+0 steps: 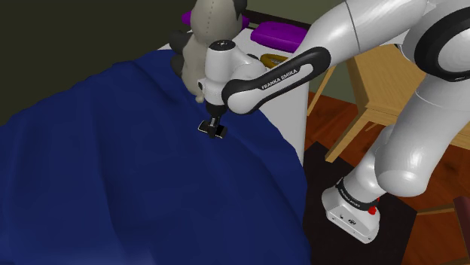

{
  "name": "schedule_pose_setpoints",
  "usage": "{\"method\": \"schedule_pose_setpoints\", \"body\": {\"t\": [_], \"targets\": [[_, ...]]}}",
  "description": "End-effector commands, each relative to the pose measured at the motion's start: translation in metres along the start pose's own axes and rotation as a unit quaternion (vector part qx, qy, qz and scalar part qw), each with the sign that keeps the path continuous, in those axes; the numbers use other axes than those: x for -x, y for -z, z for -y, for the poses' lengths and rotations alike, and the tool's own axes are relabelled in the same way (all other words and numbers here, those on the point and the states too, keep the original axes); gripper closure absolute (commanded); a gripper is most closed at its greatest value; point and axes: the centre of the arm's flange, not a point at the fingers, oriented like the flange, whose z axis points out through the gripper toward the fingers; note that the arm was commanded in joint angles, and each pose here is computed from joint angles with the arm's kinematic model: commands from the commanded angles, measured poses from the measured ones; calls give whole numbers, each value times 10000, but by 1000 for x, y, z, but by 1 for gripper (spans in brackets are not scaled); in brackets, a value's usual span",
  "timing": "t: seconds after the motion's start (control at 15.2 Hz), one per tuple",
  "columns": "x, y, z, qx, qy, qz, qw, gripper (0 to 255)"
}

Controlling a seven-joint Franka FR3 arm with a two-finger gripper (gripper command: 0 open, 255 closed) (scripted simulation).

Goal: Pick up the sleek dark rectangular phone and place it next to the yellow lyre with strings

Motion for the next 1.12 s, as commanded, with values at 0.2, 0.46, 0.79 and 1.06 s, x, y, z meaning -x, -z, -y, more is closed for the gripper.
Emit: {"method": "schedule_pose_setpoints", "body": {"t": [0.2, 0.46, 0.79, 1.06], "targets": [[0, 4, 0, 0, -3, 7, 10000, 255], [0, 25, -2, 0, -3, 7, 10000, 255], [-1, 52, -3, 0, -3, 7, 10000, 255], [-2, 73, -4, 0, -3, 7, 10000, 255]]}}
